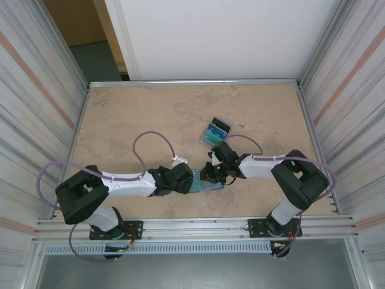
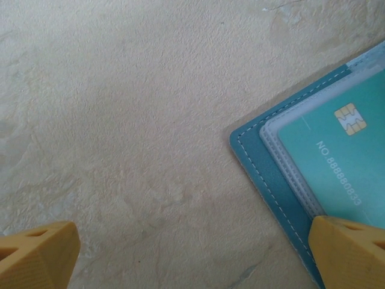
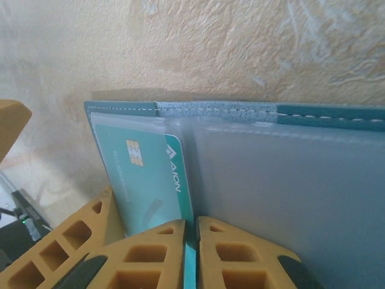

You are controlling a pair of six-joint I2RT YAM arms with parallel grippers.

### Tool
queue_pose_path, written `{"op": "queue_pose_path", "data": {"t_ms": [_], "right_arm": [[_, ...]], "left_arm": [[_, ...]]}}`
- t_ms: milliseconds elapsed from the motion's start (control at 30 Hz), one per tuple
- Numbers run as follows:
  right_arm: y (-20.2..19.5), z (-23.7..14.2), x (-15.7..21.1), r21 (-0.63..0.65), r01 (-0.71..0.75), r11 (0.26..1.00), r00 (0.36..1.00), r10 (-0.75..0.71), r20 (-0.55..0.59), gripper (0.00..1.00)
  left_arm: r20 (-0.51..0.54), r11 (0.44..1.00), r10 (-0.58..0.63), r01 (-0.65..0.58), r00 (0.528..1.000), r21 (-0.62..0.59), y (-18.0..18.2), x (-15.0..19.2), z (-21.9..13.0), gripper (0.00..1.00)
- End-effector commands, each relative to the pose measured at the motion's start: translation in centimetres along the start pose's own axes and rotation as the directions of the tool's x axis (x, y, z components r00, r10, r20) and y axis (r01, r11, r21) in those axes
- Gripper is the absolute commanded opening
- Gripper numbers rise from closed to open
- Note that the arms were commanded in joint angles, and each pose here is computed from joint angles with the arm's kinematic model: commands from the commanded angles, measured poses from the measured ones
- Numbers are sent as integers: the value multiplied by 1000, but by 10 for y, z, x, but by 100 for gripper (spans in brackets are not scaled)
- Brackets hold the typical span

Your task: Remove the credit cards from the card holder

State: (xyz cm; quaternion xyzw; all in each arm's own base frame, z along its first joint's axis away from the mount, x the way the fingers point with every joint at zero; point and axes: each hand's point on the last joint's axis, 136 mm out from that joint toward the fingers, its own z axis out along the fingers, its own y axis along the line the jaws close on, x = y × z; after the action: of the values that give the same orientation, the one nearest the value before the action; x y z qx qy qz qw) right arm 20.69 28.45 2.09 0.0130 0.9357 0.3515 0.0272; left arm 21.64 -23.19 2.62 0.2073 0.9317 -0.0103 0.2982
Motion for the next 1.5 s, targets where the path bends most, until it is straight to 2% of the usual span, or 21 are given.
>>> {"op": "queue_pose_path", "data": {"t_ms": [0, 367, 633, 867, 1033, 1267, 1467], "right_arm": [[11, 6, 10, -92, -14, 996, 998, 9, -56, 10], [28, 5, 13, -213, 12, 977, 997, -29, -75, 8], [25, 10, 15, -211, 29, 977, 994, -49, -94, 15], [28, 10, 18, -224, 41, 974, 993, -65, -100, 9], [20, 10, 17, -182, 42, 982, 994, -59, -89, 0], [1, 5, 12, -52, 44, 998, 998, -47, -50, 0], [-2, -4, 5, 12, 71, 997, 997, -71, -15, 0]], "left_arm": [[-20, 1000, -1, 1, 1000, -16, 1, 1, 3, 99], [-21, 1000, 6, -6, 1000, -16, -1, -2, 2, 99], [-19, 1000, 10, -10, 1000, -13, -3, -5, 3, 99], [-20, 1000, 13, -14, 1000, -12, -4, -5, 3, 99], [-23, 1000, 12, -13, 1000, -21, -2, -4, 2, 99], [-24, 999, 7, -8, 1000, -40, 3, -2, 0, 99], [-30, 999, 8, -10, 1000, -48, 5, 0, 1, 99]]}}
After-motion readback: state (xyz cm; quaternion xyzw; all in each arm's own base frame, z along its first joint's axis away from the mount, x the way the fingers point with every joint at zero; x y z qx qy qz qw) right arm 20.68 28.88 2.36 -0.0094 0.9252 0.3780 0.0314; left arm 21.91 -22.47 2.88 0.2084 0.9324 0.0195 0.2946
